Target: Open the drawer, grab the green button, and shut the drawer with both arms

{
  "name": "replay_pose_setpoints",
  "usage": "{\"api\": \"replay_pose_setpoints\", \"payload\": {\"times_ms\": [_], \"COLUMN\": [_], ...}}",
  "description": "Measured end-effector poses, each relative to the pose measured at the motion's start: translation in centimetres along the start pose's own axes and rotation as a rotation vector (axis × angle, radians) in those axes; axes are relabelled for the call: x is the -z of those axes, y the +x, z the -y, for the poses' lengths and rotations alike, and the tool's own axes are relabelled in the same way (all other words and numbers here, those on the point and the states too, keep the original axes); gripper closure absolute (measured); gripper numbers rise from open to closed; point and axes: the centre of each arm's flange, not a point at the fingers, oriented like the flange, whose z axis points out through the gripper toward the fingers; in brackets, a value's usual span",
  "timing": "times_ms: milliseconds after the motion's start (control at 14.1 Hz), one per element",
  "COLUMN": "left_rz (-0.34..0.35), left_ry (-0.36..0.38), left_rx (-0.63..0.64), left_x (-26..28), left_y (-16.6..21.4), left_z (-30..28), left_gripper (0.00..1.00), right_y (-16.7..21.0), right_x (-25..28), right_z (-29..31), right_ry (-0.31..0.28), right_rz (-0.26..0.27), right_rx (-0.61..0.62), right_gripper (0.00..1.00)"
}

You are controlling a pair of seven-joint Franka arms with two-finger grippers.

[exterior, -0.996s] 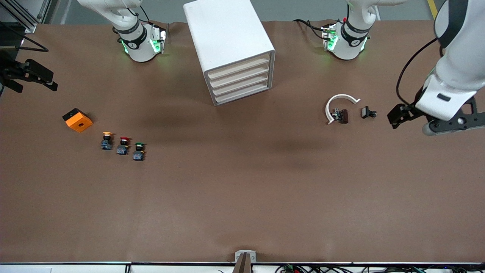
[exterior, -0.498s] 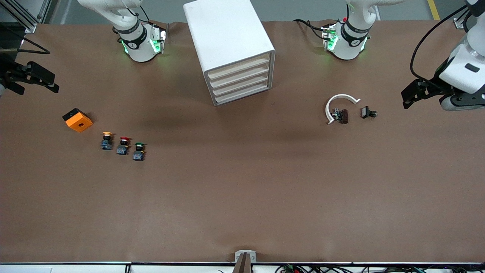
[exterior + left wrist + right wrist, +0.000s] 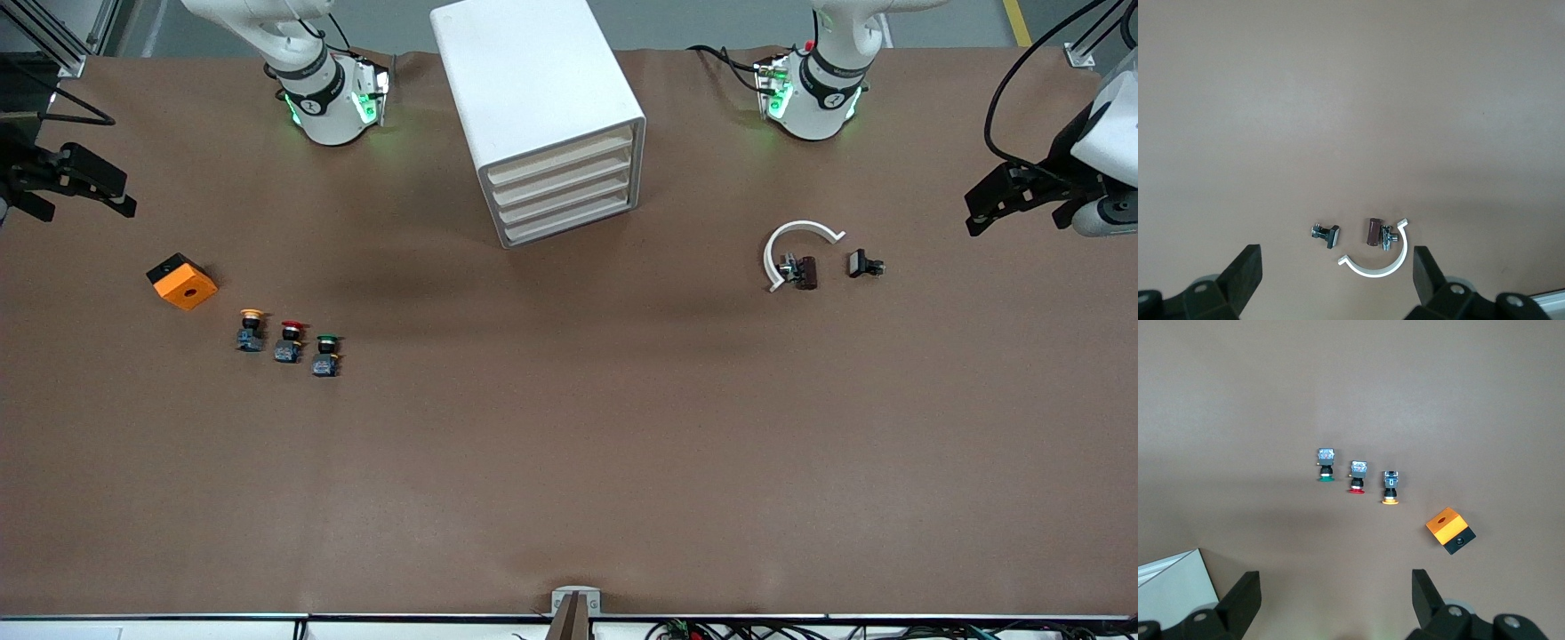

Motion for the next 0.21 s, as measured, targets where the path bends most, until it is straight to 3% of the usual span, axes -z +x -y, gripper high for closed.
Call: {"api": "replay_pose_setpoints", "payload": {"times_ms": [213], "left_rz": [0.005], "left_ry": [-0.001], "left_rx": [0.000], "left_x": [0.00], "left_y": [-0.04], "left_z": [-0.01], "left_gripper": [0.00], "right_y": [0.00], "right_x": [0.12], "right_z": [0.00], "right_ry": [0.000], "right_rz": [-0.003], "right_rx": [0.000], "right_gripper": [0.00]}}
